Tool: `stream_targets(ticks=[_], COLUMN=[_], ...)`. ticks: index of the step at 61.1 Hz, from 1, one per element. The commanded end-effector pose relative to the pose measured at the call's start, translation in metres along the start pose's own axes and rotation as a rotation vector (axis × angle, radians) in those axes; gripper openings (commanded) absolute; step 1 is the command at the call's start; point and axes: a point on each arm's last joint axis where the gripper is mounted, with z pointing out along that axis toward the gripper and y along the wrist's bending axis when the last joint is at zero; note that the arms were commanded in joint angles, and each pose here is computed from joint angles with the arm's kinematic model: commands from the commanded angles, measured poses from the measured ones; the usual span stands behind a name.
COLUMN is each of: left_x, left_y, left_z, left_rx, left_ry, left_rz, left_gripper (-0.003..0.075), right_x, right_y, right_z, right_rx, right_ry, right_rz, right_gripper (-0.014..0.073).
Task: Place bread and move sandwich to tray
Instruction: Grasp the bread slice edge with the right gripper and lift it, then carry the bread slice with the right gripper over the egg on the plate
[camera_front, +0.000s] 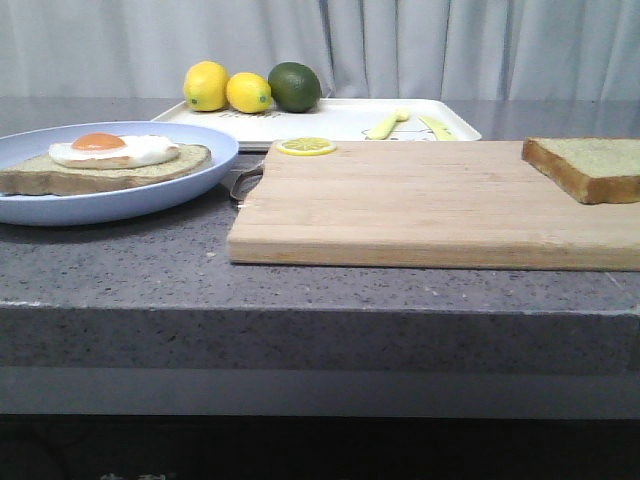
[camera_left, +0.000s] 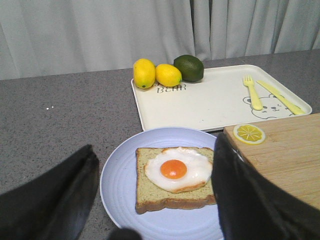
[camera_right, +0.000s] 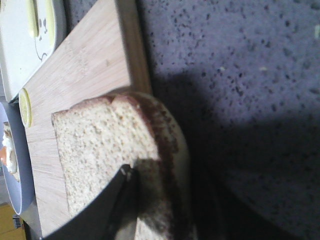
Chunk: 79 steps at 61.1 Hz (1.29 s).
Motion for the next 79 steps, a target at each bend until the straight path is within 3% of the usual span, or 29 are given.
stream_targets(ticks=[1,28,46,64,79], left_x=[-0.016,-0.016,-0.016,-0.016,-0.016], left_y=[-0.001,-0.001,-0.001,-0.001,-0.001], left_z=[-0.002,-0.002,-0.002,-0.002,-0.002], left_rx=[0.010,0.010,0.010,0.010,0.010], left_ry=[-0.107,-0.107,-0.109,-0.111,-0.112], left_rz=[0.006,0.006,0.006,0.006,0.006], left_gripper=[0.0472,0.0472,0.0472,0.0472,0.0472], right_x=[0.011,0.041,0.063,0.101,0.146], right_y=[0.037,0.111,0.181,0.245,0.296], right_z=[-0.021,-0.036,-0.038,0.010,0.053], right_rx=[-0.114,-0.162,-0.502,-0.684,-0.730], right_ry=[0.034,-0.006,-0.077,0.001,-0.027], right_rz=[-0.088,-0.298,-0.335,-0.336,-0.210], right_gripper=[0.0196,0.0085,0.0085,0.0085,0.0085])
